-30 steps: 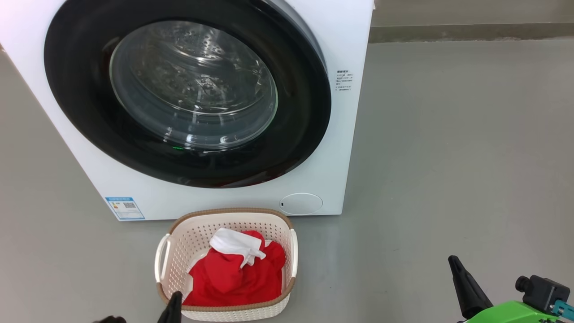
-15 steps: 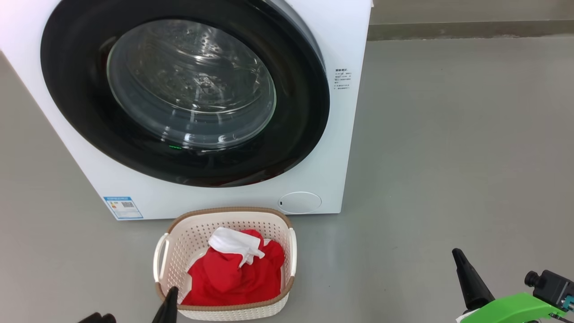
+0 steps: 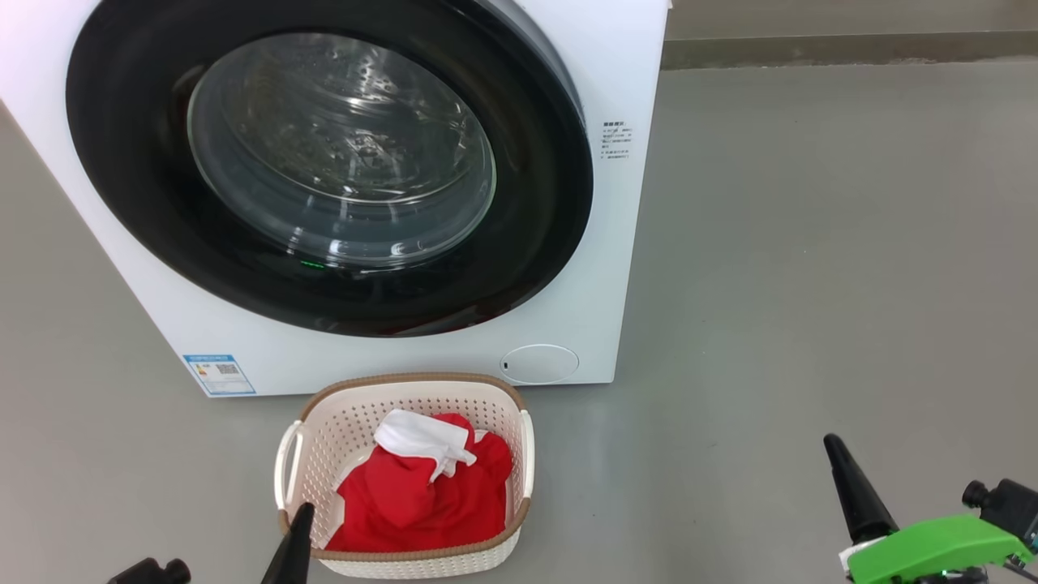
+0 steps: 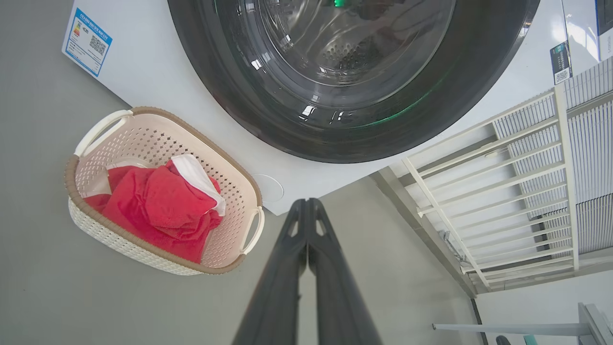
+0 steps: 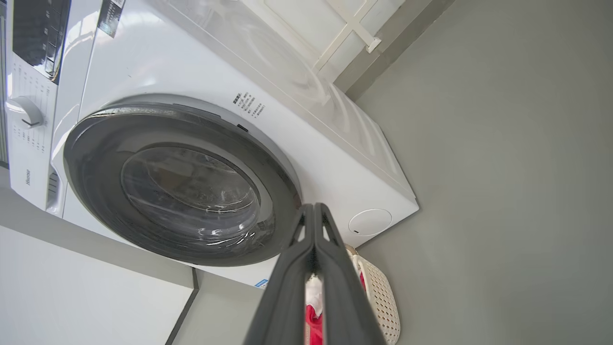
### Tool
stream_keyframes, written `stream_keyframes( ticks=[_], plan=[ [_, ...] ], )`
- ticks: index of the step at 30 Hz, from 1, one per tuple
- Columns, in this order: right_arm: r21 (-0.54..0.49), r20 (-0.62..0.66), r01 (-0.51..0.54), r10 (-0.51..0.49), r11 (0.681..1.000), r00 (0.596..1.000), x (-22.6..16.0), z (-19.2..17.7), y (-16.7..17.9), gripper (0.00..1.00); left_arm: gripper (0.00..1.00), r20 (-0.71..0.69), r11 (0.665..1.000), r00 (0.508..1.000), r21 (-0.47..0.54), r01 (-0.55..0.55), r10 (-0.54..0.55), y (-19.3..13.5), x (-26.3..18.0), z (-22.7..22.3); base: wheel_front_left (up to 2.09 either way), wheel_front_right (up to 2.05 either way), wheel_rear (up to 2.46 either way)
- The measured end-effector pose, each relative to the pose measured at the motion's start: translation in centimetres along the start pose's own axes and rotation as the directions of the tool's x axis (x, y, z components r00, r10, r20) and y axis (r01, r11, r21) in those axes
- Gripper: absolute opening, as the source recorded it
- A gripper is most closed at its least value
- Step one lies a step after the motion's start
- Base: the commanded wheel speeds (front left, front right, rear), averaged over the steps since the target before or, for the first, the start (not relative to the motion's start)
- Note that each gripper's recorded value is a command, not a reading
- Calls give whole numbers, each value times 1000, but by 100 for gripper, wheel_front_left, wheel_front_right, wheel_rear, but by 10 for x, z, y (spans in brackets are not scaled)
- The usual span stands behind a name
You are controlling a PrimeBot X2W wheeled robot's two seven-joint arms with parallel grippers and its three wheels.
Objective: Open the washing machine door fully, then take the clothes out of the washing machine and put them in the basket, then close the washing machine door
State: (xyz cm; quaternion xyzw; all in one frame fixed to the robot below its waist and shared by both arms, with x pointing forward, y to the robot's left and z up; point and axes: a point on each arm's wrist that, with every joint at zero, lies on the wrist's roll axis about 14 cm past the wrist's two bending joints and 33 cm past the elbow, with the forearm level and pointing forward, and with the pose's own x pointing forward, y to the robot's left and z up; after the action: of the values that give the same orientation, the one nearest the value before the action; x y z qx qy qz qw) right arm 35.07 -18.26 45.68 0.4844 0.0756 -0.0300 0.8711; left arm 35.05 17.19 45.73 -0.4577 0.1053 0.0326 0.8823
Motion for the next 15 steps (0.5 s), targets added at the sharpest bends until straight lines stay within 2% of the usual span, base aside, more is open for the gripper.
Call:
stream_keyframes(
  ticks=[15],
  plan=[
    [149,23,-12,9,989,1000,6,9,3,0,0,7,987,1000,-159,20,-19,-2,6,6,0,0,0]
  ],
)
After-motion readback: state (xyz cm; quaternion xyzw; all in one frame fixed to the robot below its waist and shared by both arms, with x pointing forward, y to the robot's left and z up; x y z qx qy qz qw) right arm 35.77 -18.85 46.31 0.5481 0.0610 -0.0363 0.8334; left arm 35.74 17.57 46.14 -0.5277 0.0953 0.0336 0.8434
